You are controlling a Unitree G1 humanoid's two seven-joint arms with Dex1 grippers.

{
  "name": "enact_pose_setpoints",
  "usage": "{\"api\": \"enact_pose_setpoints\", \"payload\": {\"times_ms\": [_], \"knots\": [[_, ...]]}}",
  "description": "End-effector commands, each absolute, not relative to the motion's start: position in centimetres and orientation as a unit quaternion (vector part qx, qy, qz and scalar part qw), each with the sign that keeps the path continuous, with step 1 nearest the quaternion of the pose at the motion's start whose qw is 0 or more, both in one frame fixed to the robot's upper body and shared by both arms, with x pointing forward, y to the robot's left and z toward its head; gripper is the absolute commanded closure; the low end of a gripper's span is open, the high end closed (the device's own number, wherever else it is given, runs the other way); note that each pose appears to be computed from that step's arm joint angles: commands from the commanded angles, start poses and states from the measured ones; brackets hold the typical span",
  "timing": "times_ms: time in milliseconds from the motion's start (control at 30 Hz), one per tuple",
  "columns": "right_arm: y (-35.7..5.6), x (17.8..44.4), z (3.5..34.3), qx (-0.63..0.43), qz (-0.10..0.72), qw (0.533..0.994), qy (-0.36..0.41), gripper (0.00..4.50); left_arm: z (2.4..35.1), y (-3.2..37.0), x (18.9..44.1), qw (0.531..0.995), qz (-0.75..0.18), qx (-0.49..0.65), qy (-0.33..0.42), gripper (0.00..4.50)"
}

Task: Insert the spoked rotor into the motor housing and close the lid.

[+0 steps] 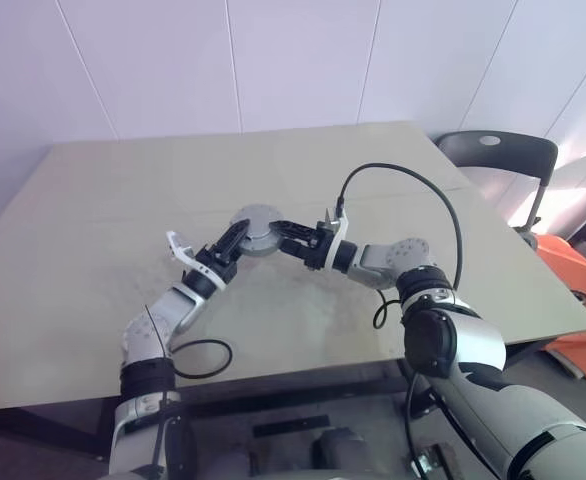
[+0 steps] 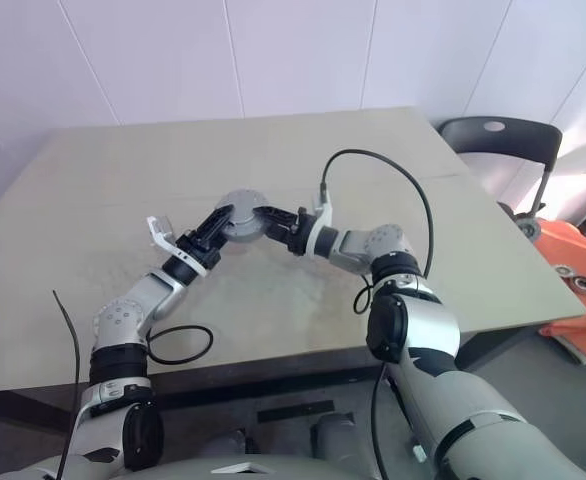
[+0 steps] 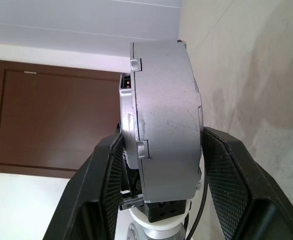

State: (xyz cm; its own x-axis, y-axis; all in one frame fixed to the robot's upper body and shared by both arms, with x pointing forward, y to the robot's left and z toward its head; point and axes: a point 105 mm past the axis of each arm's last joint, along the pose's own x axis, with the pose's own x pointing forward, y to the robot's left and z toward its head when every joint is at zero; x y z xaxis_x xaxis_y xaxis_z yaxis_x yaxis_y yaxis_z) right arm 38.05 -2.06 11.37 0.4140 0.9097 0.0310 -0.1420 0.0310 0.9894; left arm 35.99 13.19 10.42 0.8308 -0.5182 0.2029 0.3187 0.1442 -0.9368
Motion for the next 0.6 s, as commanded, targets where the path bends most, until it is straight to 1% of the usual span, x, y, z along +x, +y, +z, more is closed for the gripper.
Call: {"api": "enact_pose_setpoints", "payload": {"times_ms": [33,267,433,500,533,600], "knots": [[-2.1,38.6,13.6,0.555,0.44,0.631,0.316,2.4,13.0,12.9,36.0,0.754,-0.314,-0.575,0.053,2.22],[-2.2,38.8,13.2,0.556,0.431,0.637,0.317,2.4,13.1,13.1,36.1,0.755,-0.311,-0.575,0.053,2.23],[-1.8,38.7,12.6,0.523,0.436,0.659,0.32,2.4,13.0,13.0,36.1,0.755,-0.309,-0.576,0.058,2.23],[-1.6,38.5,12.3,0.517,0.437,0.66,0.326,1.67,12.9,13.0,36.1,0.755,-0.308,-0.576,0.059,2.23],[-1.6,38.4,12.3,0.52,0.437,0.656,0.328,1.43,12.9,13.0,36.0,0.754,-0.308,-0.577,0.059,2.23],[-1.5,38.4,12.3,0.53,0.434,0.649,0.331,0.78,12.9,13.1,36.0,0.754,-0.307,-0.577,0.058,2.23]]}}
